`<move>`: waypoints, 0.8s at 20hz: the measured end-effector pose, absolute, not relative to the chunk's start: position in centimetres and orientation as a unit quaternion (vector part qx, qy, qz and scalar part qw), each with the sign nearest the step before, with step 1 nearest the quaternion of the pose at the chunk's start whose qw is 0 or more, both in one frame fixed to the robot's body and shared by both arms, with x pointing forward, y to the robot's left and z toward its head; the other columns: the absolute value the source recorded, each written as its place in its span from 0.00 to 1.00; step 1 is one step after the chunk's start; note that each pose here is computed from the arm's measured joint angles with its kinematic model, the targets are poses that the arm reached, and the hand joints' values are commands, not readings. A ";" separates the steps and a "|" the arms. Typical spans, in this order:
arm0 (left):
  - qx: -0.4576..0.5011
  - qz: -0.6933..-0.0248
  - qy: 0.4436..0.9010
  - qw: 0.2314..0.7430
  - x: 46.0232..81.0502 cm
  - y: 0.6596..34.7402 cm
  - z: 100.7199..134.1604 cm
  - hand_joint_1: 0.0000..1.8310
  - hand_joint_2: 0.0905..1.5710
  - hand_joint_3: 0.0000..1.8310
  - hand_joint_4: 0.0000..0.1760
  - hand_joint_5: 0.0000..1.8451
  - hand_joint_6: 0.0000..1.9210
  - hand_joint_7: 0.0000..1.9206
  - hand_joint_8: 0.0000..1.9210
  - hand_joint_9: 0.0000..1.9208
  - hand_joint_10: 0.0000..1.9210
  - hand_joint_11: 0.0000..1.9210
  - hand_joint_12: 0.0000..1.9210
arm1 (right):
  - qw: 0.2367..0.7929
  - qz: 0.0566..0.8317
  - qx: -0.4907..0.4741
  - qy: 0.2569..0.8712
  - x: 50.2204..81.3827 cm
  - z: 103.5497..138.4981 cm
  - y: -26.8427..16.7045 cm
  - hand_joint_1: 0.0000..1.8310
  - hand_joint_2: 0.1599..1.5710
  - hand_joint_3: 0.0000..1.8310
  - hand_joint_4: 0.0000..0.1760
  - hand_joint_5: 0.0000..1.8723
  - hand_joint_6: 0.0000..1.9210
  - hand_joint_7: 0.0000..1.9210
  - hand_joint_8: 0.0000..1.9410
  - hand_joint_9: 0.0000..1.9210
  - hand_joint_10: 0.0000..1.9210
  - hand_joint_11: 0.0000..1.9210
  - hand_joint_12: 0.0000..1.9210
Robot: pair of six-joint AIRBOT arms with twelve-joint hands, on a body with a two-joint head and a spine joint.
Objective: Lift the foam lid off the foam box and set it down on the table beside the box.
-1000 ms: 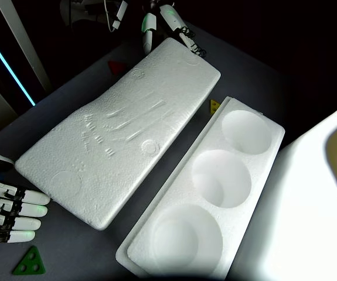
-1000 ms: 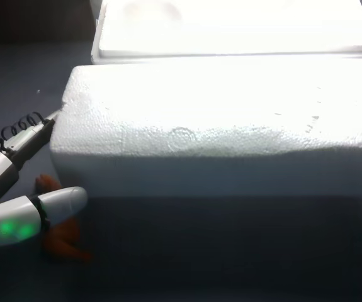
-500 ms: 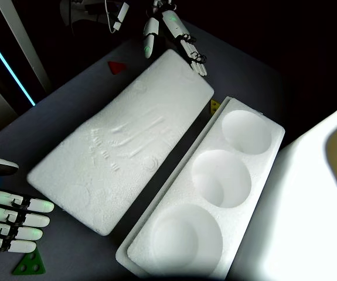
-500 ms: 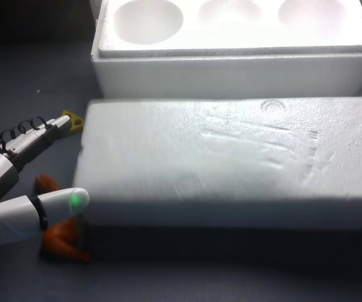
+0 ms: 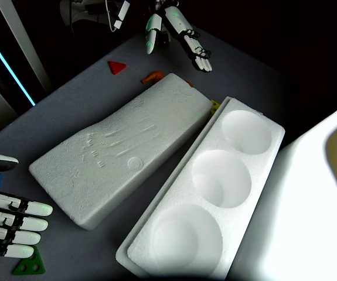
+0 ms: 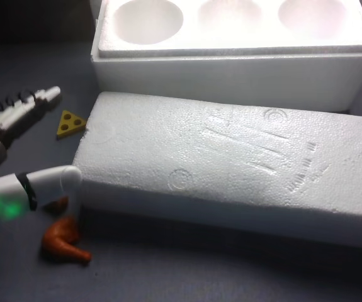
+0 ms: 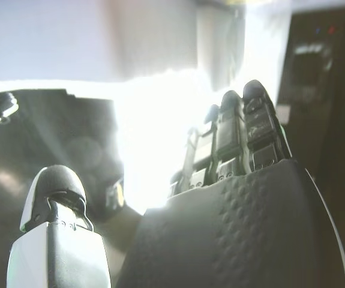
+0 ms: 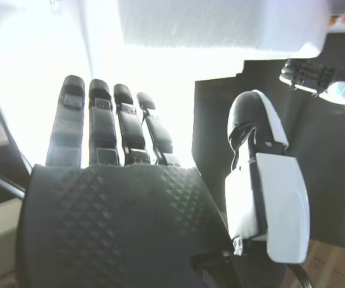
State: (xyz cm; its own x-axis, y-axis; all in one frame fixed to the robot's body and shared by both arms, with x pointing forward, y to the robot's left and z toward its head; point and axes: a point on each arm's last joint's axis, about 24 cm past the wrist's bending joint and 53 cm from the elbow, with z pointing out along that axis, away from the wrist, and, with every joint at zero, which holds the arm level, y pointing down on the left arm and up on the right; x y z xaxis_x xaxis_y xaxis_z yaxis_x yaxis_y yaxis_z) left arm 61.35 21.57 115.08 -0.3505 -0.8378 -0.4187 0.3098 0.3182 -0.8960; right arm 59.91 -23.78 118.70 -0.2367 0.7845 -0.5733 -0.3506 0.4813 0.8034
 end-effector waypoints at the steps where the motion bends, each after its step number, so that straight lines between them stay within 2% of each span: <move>1: -0.206 -0.547 0.610 0.534 61.7 21.4 115.9 0.12 0.68 0.01 0.52 0.00 0.00 0.00 0.00 0.00 0.00 0.00 0.00 | 0.598 0.483 0.167 0.617 60.0 119.4 -23.6 0.11 0.86 0.02 0.00 0.00 0.00 0.00 0.00 0.00 0.00 0.00 0.00; 2: -0.197 -0.551 0.605 0.540 62.1 21.2 116.6 0.10 0.72 0.01 0.50 0.00 0.00 0.00 0.00 0.00 0.00 0.00 0.00 | 0.601 0.488 0.158 0.613 60.2 120.0 -23.3 0.10 0.95 0.01 0.00 0.00 0.00 0.00 0.00 0.00 0.00 0.00 0.00; 3: -0.193 -0.555 0.598 0.546 62.5 21.2 117.3 0.10 0.72 0.01 0.50 0.00 0.00 0.00 0.00 0.00 0.00 0.00 0.00 | 0.604 0.490 0.152 0.610 60.3 120.3 -23.2 0.10 0.95 0.01 0.00 0.00 0.00 0.00 0.00 0.00 0.00 0.00 0.00; 4: -0.189 -0.557 0.591 0.552 62.9 21.2 118.0 0.09 0.73 0.01 0.54 0.00 0.00 0.00 0.00 0.00 0.00 0.00 0.00 | 0.607 0.490 0.149 0.607 60.6 120.7 -23.1 0.12 0.96 0.01 0.00 0.00 0.00 0.00 0.00 0.00 0.00 0.00 0.00; 5: -0.182 -0.560 0.586 0.558 63.4 21.0 118.7 0.09 0.73 0.01 0.62 0.00 0.00 0.00 0.00 0.00 0.00 0.01 0.00 | 0.613 0.490 0.144 0.603 61.0 121.3 -23.0 0.14 0.94 0.00 0.00 0.00 0.00 0.00 0.00 0.00 0.00 0.00 0.00; 6: -0.179 -0.564 0.580 0.560 63.7 20.8 119.2 0.09 0.73 0.01 0.62 0.00 0.00 0.00 0.00 0.00 0.00 0.01 0.00 | 0.618 0.491 0.139 0.598 61.3 121.9 -22.9 0.14 0.94 0.00 0.00 0.00 0.00 0.00 0.00 0.00 0.00 0.00 0.00; 7: -0.172 -0.567 0.576 0.563 64.1 20.5 119.8 0.10 0.74 0.01 0.57 0.00 0.00 0.00 0.00 0.00 0.00 0.00 0.00 | 0.623 0.494 0.131 0.592 61.5 122.6 -22.6 0.14 0.92 0.00 0.00 0.00 0.00 0.00 0.00 0.00 0.00 0.00 0.00; 9: -0.152 -0.575 0.569 0.568 64.7 19.6 121.0 0.11 0.75 0.01 0.64 0.00 0.00 0.00 0.00 0.00 0.00 0.00 0.00 | 0.629 0.500 0.110 0.585 62.1 123.8 -21.6 0.14 0.89 0.00 0.03 0.00 0.00 0.00 0.00 0.00 0.00 0.00 0.00; 11: -0.140 -0.581 0.565 0.570 65.4 18.7 121.8 0.11 0.75 0.01 0.65 0.00 0.00 0.00 0.00 0.00 0.00 0.00 0.00 | 0.632 0.507 0.096 0.578 62.8 124.6 -20.6 0.14 0.89 0.00 0.03 0.00 0.00 0.00 0.00 0.00 0.00 0.00 0.00; 12: -0.138 -0.582 0.563 0.570 65.6 18.5 122.0 0.11 0.75 0.01 0.64 0.00 0.00 0.00 0.00 0.00 0.00 0.00 0.00 | 0.632 0.510 0.091 0.576 63.2 124.8 -20.0 0.16 0.90 0.00 0.00 0.00 0.00 0.00 0.00 0.00 0.00 0.00 0.00; 14: -0.134 -0.587 0.566 0.564 66.3 17.5 122.0 0.12 0.77 0.01 0.56 0.00 0.00 0.00 0.00 0.00 0.00 0.00 0.00 | 0.629 0.517 0.082 0.576 64.0 125.2 -18.6 0.14 0.87 0.00 0.00 0.00 0.00 0.00 0.00 0.00 0.00 0.00 0.00; 16: -0.118 -0.592 0.567 0.560 66.8 16.3 122.4 0.15 0.80 0.01 0.43 0.00 0.00 0.00 0.00 0.00 0.00 0.00 0.00 | 0.625 0.523 0.067 0.575 64.2 125.4 -17.3 0.14 0.87 0.00 0.00 0.00 0.00 0.00 0.00 0.00 0.00 0.00 0.00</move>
State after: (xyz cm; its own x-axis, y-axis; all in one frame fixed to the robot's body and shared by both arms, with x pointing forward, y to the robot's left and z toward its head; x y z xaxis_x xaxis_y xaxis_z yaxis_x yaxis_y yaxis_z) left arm 66.83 16.29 122.39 -0.3449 -0.7966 -0.4964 0.5297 0.2713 -0.8036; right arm 64.23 -17.27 125.44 -0.2086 0.7309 -0.6498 -0.5768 0.4445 0.6853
